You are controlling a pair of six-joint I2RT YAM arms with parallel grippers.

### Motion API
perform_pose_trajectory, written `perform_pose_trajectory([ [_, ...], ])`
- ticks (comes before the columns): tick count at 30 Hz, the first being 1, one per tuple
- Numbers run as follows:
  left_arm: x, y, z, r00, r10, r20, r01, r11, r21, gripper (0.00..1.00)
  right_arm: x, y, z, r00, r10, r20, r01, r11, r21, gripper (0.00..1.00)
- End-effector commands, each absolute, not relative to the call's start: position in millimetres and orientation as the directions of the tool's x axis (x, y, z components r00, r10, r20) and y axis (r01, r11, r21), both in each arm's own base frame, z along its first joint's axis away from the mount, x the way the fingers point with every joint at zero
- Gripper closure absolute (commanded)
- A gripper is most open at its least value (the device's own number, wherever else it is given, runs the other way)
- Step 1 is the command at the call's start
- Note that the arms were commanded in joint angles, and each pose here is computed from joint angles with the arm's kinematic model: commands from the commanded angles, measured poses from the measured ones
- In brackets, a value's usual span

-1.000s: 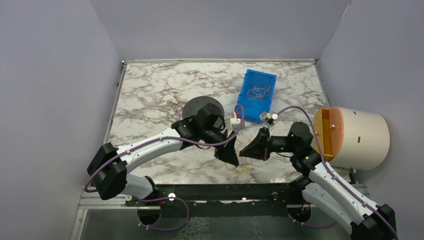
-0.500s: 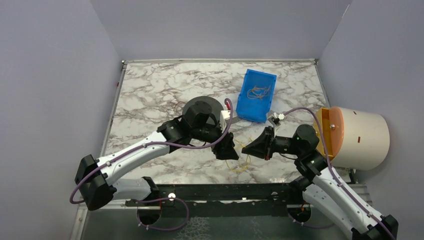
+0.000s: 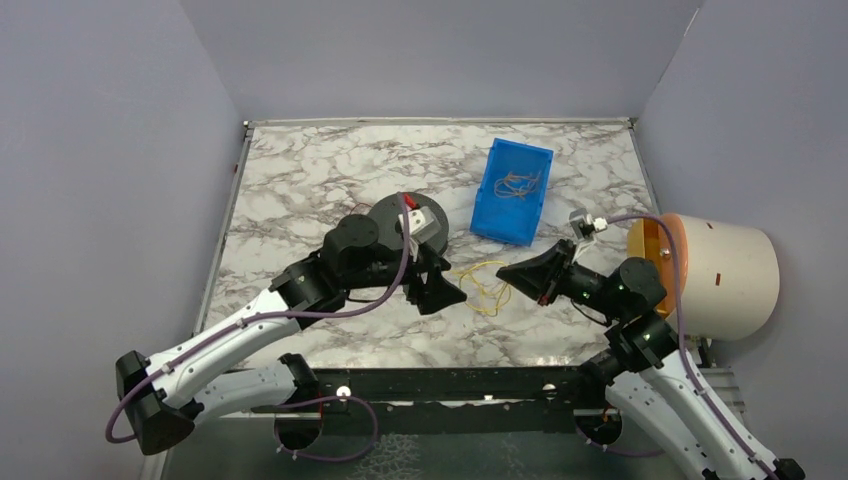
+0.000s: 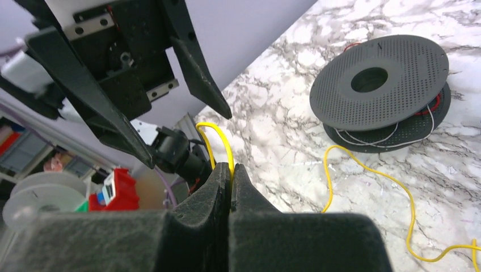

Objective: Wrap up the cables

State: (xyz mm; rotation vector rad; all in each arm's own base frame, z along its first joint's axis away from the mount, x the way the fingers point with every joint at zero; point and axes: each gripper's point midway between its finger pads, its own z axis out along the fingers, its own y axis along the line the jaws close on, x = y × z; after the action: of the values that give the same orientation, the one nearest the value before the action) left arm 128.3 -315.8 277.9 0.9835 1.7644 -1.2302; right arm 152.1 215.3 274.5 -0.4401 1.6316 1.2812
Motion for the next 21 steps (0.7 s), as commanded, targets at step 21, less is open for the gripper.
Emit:
perform_pose_trajectory([
  [21,130,-336,335,-0.492,-0.237,-0.838,0.854,0.058,-0.518,0.36,174,215,370,-0.394,0.531,-0.75,-0.746,0.293,0.599,0.99],
])
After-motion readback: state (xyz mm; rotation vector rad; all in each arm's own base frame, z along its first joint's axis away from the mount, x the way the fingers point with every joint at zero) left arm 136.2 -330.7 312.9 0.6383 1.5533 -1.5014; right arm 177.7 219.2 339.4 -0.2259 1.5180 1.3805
